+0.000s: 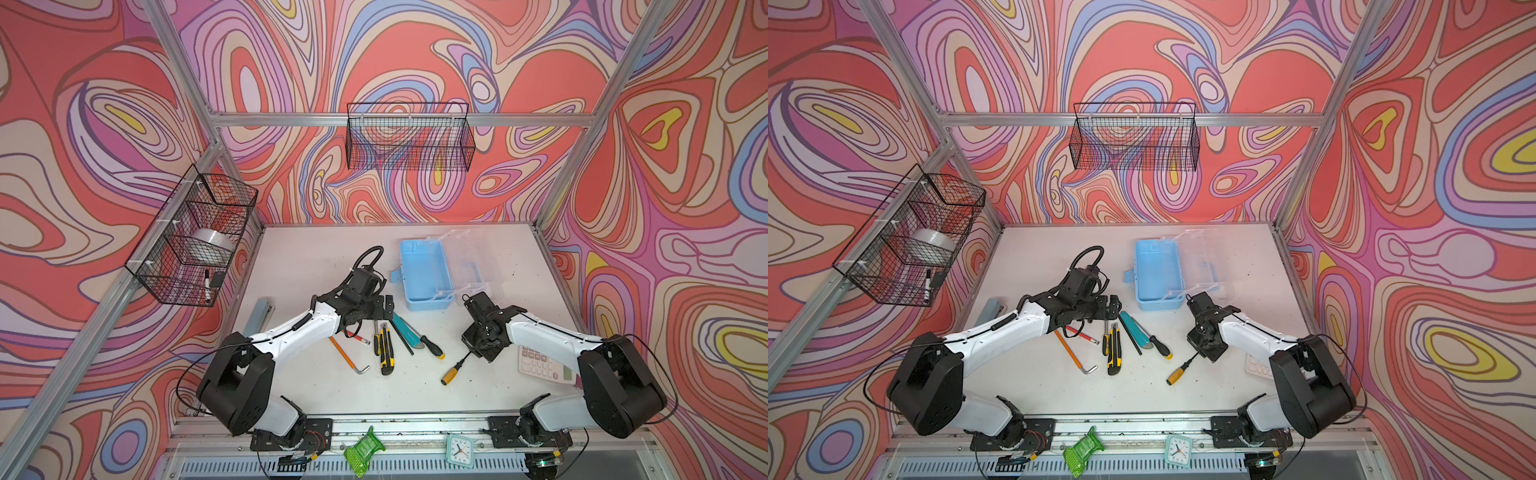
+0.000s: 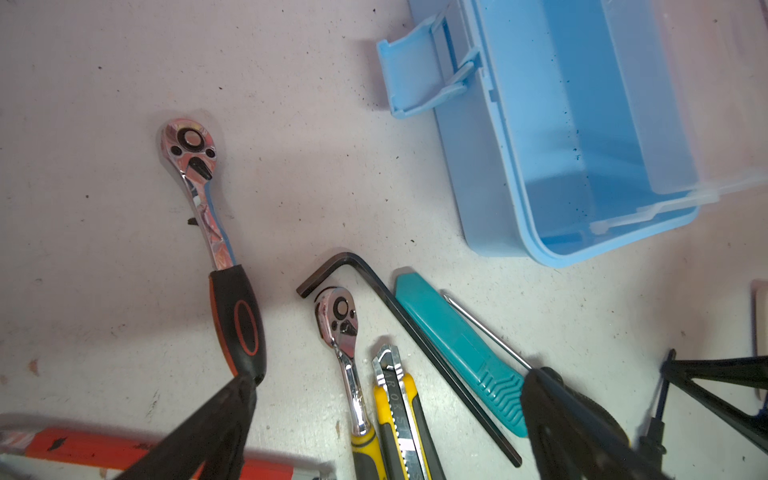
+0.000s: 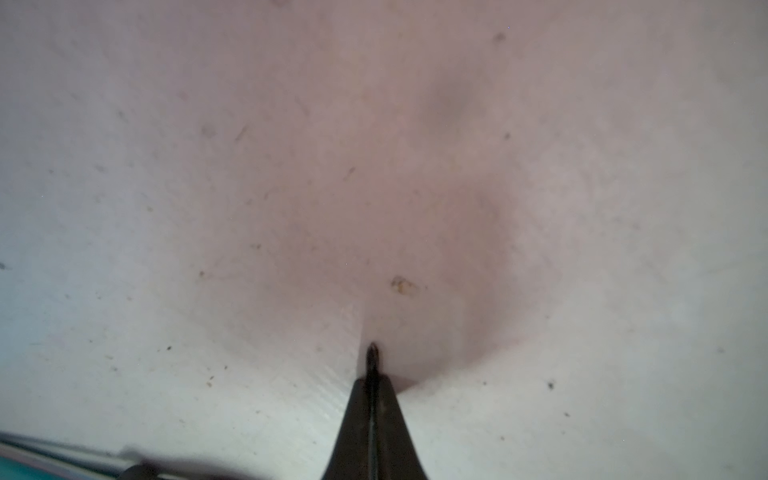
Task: Pack the tool kit
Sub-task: 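Lower the open right gripper around the screwdriver shaft while the left hovers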
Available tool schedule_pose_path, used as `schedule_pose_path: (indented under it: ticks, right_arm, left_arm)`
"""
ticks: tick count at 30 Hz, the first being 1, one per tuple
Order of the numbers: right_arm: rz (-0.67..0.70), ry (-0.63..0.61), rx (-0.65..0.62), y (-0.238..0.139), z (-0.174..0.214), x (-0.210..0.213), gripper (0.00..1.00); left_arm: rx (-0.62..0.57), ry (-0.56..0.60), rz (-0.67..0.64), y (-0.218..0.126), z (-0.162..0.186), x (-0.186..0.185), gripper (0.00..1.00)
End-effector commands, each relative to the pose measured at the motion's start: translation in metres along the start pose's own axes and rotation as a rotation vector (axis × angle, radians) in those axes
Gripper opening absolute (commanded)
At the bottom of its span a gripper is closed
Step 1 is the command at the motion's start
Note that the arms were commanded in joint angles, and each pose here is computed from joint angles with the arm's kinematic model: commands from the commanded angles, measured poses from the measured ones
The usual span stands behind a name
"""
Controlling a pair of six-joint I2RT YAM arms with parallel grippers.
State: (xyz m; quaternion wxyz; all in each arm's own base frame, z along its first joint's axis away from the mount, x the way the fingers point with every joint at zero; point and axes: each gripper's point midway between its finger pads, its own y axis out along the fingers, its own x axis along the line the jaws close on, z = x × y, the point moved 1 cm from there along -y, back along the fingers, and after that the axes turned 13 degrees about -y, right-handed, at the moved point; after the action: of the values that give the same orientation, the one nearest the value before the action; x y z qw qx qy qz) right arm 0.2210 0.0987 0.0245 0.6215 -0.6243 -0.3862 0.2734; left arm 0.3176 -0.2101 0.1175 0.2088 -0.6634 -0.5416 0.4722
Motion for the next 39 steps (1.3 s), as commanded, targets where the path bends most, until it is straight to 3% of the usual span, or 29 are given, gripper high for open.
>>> schedule_pose_path:
  ticks: [1,6,11,19,24,39]
  right_arm:
    - [0.193,-0.084,0.030,0.011,0.005,-0.040,0.01]
    - [0.199,-0.149,-0.002,0.000,-0.012,-0.024,0.19]
    - [0.153,-0.121,0.007,-0.002,-0.008,-0.018,0.33]
    - [0.084,-0.041,0.014,-0.011,0.006,-0.018,0.31]
    - [0.062,-0.057,0.013,-0.007,0.015,-0.002,0.30]
    - [0.087,-0.022,0.057,0.009,0.030,-0.012,0.27]
  left_arm:
    - [-0.015,-0.014,0.007,-0.006,-0.004,0.000,1.00]
    - [-0.017,-0.016,0.008,-0.007,-0.004,0.001,1.00]
    - [-0.015,-0.024,0.020,-0.007,-0.004,-0.002,1.00]
    - [-0.016,-0.031,0.030,-0.008,-0.002,-0.001,1.00]
    - [-0.011,-0.034,0.032,-0.008,0.000,-0.001,1.00]
    - [-0.013,-0.032,0.017,-0.011,0.003,0.005,1.00]
